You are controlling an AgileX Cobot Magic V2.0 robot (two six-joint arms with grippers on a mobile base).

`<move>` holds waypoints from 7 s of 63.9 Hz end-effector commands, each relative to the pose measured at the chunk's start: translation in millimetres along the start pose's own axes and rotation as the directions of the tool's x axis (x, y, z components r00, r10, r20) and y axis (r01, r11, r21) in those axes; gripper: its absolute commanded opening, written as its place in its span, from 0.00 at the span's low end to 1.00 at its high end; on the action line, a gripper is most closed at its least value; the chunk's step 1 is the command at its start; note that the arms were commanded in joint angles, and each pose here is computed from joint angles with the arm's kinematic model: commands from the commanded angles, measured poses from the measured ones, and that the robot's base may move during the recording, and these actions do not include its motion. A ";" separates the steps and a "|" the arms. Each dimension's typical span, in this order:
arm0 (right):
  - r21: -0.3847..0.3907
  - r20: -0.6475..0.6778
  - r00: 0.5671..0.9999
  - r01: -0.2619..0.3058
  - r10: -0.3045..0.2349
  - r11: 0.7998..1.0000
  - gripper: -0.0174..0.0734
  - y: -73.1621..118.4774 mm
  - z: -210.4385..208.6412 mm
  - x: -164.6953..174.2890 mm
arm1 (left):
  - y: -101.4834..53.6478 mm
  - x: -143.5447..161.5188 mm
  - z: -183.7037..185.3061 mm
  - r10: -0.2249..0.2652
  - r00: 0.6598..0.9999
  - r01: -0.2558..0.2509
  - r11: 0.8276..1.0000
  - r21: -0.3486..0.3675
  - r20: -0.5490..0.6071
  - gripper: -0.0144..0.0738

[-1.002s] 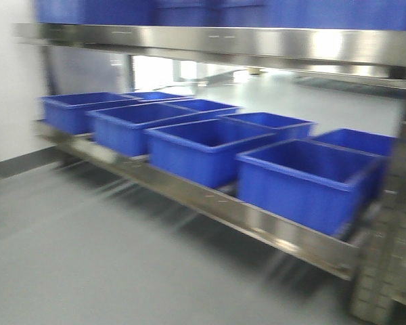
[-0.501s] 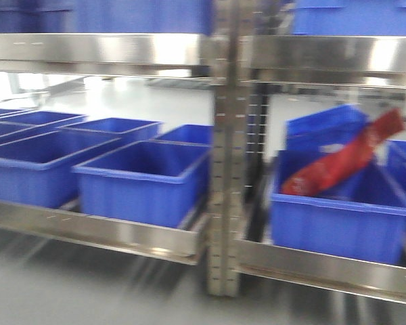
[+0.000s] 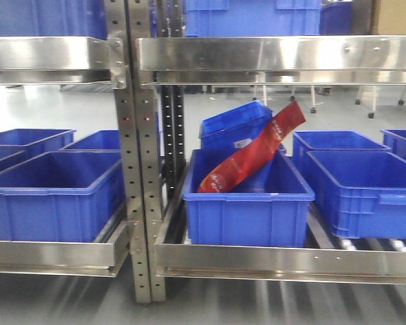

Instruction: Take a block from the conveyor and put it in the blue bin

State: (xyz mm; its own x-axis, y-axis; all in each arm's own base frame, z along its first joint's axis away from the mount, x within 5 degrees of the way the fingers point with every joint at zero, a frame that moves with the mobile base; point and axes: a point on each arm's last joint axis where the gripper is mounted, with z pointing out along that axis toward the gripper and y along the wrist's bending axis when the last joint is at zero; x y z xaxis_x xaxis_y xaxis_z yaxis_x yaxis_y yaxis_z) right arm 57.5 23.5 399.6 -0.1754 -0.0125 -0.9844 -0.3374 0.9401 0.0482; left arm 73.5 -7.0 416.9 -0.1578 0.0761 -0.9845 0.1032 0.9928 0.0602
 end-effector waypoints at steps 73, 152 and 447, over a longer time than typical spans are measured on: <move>0.002 0.039 0.999 0.011 -0.011 1.000 0.02 0.0 -2.5 -4.5 | -0.7 -1.4 -1.3 -0.007 1.000 0.007 1.000 0.008 0.024 0.04; 0.004 0.056 0.998 0.011 -0.011 1.000 0.02 -0.1 -2.5 -6.0 | -0.7 -1.4 -1.3 -0.007 1.000 0.007 1.000 0.008 0.024 0.04; -0.189 0.031 0.998 0.051 -0.046 0.981 0.01 10.1 36.2 83.8 | -56.1 81.6 32.2 -0.092 0.991 0.030 0.872 0.488 0.102 0.04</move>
State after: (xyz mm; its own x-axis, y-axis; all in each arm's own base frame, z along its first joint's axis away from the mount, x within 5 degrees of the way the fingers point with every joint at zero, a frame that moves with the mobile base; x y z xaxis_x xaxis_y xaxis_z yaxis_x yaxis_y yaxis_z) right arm 72.9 45.3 308.9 -0.1727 -0.0625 -0.9830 -0.5202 0.8533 0.0371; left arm 87.5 -60.0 325.3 -0.0861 0.0112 -0.9962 0.5637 0.8250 -0.0394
